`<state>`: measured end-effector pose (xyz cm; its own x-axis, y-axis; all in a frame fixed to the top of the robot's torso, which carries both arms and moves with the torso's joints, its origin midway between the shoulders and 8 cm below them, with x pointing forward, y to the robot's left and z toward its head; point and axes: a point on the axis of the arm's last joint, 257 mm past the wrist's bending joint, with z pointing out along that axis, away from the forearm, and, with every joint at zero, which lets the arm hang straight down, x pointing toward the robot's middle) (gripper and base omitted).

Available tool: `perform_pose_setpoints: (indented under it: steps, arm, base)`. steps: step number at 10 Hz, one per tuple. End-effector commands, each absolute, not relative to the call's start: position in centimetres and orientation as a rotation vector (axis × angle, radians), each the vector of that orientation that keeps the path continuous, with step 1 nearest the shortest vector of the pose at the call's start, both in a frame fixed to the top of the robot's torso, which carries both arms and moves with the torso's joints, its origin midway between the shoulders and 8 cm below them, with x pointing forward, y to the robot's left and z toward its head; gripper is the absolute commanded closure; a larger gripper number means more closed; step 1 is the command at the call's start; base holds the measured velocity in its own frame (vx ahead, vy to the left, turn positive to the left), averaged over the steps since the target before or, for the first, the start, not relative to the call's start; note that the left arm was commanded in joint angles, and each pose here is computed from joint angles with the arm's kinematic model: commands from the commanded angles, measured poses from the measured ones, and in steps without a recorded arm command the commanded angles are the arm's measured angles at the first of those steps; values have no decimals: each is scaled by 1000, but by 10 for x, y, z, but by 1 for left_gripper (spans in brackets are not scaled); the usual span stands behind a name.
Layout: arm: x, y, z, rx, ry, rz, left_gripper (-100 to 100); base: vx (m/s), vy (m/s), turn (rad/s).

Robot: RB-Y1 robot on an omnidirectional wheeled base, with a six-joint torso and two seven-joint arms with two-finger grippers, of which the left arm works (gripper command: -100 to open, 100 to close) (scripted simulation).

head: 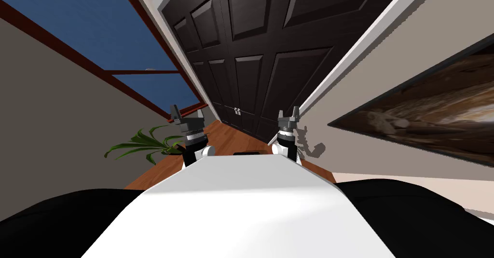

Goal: Push the door open

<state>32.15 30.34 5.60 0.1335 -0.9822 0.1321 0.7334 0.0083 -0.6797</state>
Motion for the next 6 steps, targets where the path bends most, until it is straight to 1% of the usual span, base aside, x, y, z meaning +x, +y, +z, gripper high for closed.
perform_pose_setpoints:
  steps: [1, 6]
  arm:
    - [325, 304, 51, -700, 462, -1370, -100]
    - [337, 306, 34, -656, 539, -1233, -100]
  base:
    - [-1, -3, -18]
    - [31, 24, -26]
